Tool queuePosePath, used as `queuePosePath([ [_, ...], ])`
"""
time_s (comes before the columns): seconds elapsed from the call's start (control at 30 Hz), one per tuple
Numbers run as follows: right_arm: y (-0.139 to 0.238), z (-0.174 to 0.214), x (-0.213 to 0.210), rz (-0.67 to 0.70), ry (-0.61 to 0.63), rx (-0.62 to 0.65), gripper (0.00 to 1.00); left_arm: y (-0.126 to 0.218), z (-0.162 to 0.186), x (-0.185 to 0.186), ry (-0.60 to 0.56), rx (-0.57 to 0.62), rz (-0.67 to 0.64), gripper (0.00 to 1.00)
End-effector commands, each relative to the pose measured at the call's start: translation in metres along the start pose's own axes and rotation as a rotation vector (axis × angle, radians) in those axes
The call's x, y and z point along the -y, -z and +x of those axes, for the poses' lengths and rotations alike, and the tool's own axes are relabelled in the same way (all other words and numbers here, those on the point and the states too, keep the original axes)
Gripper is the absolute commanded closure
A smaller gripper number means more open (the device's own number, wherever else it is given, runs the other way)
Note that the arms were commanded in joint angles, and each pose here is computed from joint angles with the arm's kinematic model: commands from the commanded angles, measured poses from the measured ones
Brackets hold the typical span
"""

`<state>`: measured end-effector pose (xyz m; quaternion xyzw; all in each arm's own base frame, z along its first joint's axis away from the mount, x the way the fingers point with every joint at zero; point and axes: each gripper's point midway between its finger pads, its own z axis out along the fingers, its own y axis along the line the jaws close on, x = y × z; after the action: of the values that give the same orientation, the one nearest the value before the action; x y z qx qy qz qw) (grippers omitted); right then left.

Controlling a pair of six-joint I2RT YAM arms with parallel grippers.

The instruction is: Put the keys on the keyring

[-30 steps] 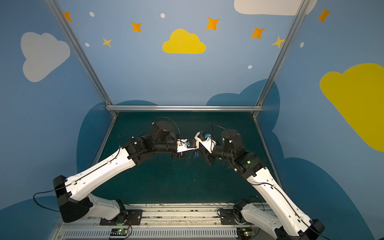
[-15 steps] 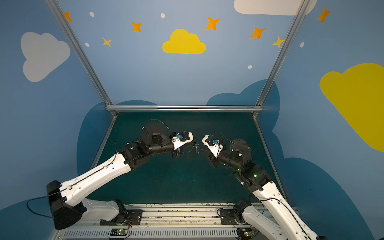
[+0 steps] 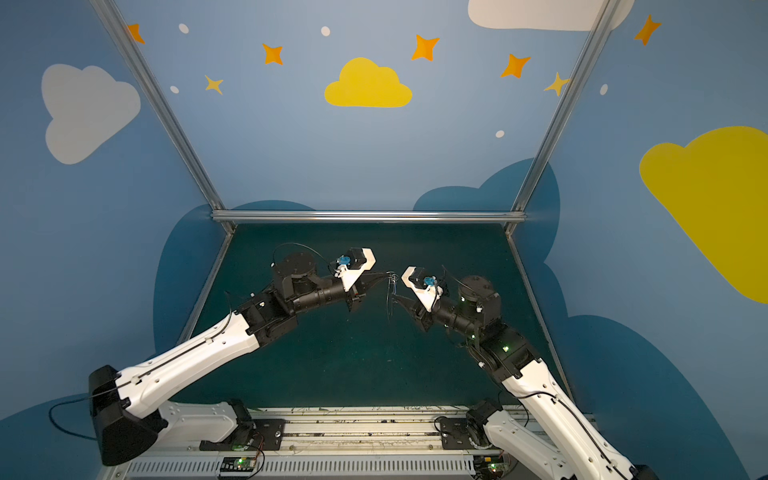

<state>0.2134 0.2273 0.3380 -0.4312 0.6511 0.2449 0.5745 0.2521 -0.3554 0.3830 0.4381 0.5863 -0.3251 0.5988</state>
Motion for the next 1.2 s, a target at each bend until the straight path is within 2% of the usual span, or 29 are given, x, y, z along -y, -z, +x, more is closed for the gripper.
queuePosePath([
  [0.0,0.0,-0.014,0.002,0.013,0.011,0.044,0.58,0.01,-0.033,-0.001,0.014,0.111,-0.014,0.97],
  [0.17,-0.001,-0.021,0.012,0.079,0.018,0.056,0.61,0.01,-0.034,0.001,0.028,0.121,-0.01,0.96],
  [0.57,-0.01,-0.037,0.012,0.115,0.08,0.078,0.64,0.01,-0.034,-0.001,0.051,0.135,-0.027,0.97],
  [0.93,-0.004,-0.035,0.024,0.21,0.139,0.072,0.75,0.011,-0.034,-0.007,0.043,0.129,-0.058,0.96],
  [1.1,-0.002,-0.036,0.025,0.224,0.152,0.074,0.74,0.01,-0.034,-0.008,0.039,0.127,-0.064,0.97],
  [1.17,-0.002,-0.035,0.026,0.23,0.158,0.068,0.7,0.01,-0.035,-0.008,0.038,0.13,-0.067,0.96],
])
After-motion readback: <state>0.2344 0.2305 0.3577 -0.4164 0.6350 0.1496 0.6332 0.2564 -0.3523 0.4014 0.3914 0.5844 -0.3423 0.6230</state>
